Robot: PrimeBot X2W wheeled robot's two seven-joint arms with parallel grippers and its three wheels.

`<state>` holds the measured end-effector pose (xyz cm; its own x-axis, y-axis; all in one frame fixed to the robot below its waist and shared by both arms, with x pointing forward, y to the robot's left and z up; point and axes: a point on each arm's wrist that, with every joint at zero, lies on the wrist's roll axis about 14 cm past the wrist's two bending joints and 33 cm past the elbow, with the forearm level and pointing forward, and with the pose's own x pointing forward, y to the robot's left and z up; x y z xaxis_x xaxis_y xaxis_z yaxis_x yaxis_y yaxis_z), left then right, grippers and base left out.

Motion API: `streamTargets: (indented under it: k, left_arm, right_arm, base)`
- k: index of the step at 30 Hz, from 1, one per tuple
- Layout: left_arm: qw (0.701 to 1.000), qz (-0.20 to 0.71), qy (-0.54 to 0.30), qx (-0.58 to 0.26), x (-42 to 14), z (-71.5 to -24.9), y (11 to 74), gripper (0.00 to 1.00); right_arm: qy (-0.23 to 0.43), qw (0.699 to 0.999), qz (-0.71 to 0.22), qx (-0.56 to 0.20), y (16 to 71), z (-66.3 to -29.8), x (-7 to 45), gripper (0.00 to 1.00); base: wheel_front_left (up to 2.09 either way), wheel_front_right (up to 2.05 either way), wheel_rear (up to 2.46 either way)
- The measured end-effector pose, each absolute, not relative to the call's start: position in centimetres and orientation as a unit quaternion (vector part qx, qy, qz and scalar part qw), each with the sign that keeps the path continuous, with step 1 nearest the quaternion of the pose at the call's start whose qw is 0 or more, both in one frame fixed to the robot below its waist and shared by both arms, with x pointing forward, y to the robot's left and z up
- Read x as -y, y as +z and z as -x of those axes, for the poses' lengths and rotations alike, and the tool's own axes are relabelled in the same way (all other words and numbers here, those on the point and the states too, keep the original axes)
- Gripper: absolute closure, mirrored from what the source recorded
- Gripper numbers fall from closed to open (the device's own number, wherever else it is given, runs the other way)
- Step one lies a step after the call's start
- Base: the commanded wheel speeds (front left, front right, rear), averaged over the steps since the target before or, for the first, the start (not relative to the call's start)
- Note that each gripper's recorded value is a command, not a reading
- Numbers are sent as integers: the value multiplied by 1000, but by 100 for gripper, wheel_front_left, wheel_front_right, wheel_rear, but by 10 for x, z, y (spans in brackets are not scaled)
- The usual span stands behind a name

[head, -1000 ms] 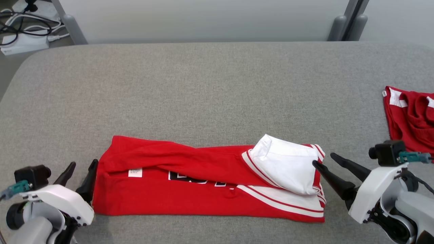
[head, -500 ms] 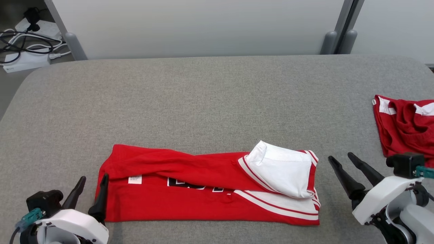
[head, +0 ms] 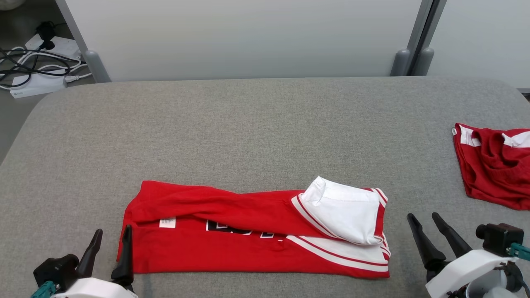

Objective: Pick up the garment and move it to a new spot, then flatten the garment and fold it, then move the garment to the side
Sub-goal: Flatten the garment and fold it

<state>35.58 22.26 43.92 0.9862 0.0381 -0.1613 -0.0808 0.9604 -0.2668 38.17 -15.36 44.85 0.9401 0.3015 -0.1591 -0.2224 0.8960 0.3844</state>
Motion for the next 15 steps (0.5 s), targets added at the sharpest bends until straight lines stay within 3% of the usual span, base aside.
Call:
streamTargets:
  k: [15]
  left_arm:
    - [985,137,25,-99,-211,-350,419,0]
  right_arm:
    - [130,952,-232,-153,419,-372,132,0]
  base:
    - [0,0,0]
